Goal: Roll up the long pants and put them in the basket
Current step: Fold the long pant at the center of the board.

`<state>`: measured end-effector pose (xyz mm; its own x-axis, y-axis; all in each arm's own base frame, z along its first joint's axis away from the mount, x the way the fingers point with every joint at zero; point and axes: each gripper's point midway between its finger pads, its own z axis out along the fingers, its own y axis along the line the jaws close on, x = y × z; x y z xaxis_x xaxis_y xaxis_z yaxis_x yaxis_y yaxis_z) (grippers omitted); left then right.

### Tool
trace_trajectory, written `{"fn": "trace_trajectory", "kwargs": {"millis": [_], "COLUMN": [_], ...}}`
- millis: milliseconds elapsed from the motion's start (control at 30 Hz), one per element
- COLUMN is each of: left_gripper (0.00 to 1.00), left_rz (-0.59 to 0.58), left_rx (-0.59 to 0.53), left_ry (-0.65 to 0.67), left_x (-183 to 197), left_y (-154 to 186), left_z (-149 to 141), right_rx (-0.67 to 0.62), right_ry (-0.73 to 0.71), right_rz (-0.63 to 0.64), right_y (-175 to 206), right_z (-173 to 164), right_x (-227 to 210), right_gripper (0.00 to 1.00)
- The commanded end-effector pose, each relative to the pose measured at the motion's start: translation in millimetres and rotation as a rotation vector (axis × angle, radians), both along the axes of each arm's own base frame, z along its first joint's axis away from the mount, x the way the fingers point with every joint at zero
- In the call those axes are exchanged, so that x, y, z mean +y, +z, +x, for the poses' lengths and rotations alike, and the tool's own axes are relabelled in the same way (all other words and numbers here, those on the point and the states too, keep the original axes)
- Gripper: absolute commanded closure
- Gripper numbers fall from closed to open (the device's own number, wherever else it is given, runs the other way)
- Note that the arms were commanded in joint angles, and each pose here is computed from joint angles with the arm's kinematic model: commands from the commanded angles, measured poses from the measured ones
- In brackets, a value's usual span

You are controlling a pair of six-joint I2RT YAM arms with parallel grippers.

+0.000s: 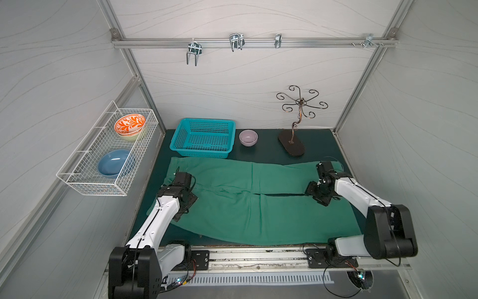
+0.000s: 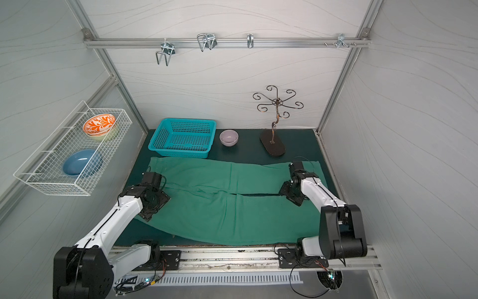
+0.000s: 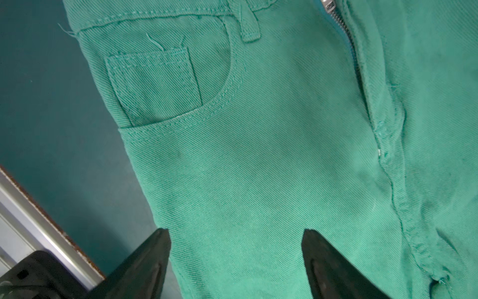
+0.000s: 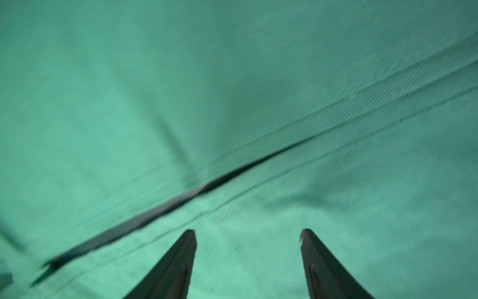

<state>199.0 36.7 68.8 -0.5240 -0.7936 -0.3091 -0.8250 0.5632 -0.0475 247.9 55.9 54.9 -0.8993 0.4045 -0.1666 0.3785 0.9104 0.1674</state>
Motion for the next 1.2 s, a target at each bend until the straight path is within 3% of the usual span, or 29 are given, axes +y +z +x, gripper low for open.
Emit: {"fn": "trace_trajectory", "kwargs": {"millis": [0,400,600,900,1167], "left_gripper": [0.16,0.22,0.18,0.14,0.25], "left_rz": [0.008,0.075,0.095,0.110,0.130], "left_rx": [-0.033,0.000,0.023,0.077,0.158], "left_ry": [0.013,0.048,0.088,0.163,0.320], "left_x": [2,18,26,37,63], "left_y": [12,17,16,9,-1], "left_z": [8,-7,-14,-30,-62], "right_rx": [0.085,0.156,0.139,0.082,-0.056], "right_ry": [-0.006,-0.070,-0.157,-0.154,-0.114], "right_rz": [-0.104,-0.109,-0.087,-0.072,0.029], "right_y": [-9,-42,-46,-27,11], "right_z": [-32,-17,1,22,16], "right_x": [-12,-23,-48,-57,-29], "right_gripper": [0.29,0.38,0.40,0.38,0.30]}}
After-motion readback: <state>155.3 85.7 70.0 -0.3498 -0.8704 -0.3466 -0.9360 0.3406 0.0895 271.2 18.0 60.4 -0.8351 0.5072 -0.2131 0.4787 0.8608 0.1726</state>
